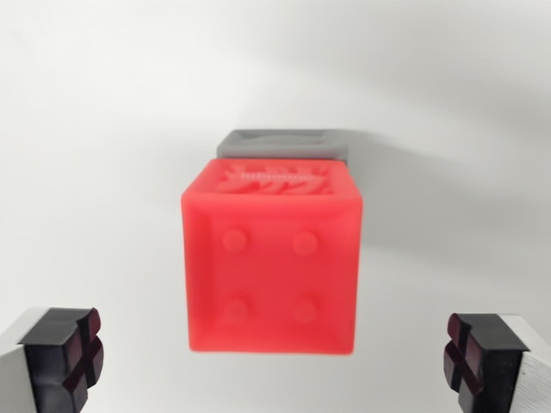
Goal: Destack cube
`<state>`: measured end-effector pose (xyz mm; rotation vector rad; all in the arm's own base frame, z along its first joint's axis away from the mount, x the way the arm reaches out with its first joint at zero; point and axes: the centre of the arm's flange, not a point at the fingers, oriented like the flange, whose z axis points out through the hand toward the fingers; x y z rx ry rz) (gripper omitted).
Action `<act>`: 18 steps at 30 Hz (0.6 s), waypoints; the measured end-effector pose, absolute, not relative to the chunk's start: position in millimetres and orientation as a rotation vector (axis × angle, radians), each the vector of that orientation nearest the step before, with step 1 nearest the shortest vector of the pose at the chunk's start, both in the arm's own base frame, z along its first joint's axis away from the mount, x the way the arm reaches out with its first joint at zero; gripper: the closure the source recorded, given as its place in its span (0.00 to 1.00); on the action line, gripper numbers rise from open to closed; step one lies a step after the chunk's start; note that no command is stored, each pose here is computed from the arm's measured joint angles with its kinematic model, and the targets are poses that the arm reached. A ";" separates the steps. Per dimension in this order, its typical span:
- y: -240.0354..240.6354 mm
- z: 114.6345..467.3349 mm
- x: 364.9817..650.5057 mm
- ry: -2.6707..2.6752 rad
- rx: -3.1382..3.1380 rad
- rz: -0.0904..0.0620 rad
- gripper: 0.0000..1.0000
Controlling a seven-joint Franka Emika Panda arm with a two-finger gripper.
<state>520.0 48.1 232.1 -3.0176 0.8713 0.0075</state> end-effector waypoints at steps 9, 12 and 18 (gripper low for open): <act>48.0 193.5 519.0 0.868 -3.018 0.013 0.00; 47.8 183.9 518.9 0.867 -3.018 0.011 0.00; 47.6 171.1 518.7 0.866 -3.019 0.012 0.00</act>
